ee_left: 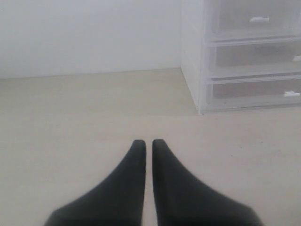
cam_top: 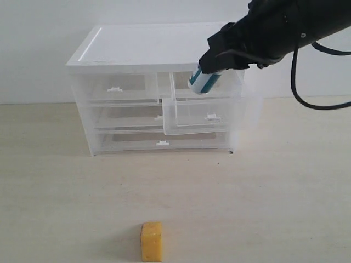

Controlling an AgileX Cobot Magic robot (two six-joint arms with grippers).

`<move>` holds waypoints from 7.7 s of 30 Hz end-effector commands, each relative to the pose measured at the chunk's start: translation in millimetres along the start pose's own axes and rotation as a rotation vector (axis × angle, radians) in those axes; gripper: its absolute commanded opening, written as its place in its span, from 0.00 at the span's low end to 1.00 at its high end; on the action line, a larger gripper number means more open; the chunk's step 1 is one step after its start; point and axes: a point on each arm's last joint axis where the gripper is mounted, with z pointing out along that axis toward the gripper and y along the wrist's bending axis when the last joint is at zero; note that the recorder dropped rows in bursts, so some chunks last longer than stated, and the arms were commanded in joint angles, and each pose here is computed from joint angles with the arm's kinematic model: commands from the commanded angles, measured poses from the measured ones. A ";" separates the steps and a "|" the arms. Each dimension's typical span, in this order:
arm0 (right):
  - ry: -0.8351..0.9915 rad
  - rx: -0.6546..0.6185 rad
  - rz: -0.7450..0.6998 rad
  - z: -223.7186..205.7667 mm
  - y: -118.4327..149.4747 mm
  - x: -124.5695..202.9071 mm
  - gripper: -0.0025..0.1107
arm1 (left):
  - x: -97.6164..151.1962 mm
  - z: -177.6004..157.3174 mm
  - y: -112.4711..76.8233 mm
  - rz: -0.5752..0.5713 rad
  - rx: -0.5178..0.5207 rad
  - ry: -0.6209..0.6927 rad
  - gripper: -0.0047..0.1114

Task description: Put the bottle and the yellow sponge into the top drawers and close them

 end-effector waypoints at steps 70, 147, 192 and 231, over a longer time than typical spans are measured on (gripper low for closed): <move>0.055 -0.147 0.081 54.9 -37.3 1.4 0.03 | 0.3 0.1 -0.1 -0.004 0.000 -0.007 0.08; 0.063 -0.103 -0.069 41.9 -33.5 -10.7 0.03 | 0.3 0.1 -0.1 -0.004 0.000 -0.007 0.08; 0.252 0.191 -0.192 1.4 -22.7 -7.0 0.03 | 0.3 0.1 -0.1 -0.004 0.000 -0.007 0.08; 0.109 0.135 -0.191 97.5 -4.1 27.0 0.03 | 0.3 0.1 -0.1 -0.004 0.000 -0.007 0.08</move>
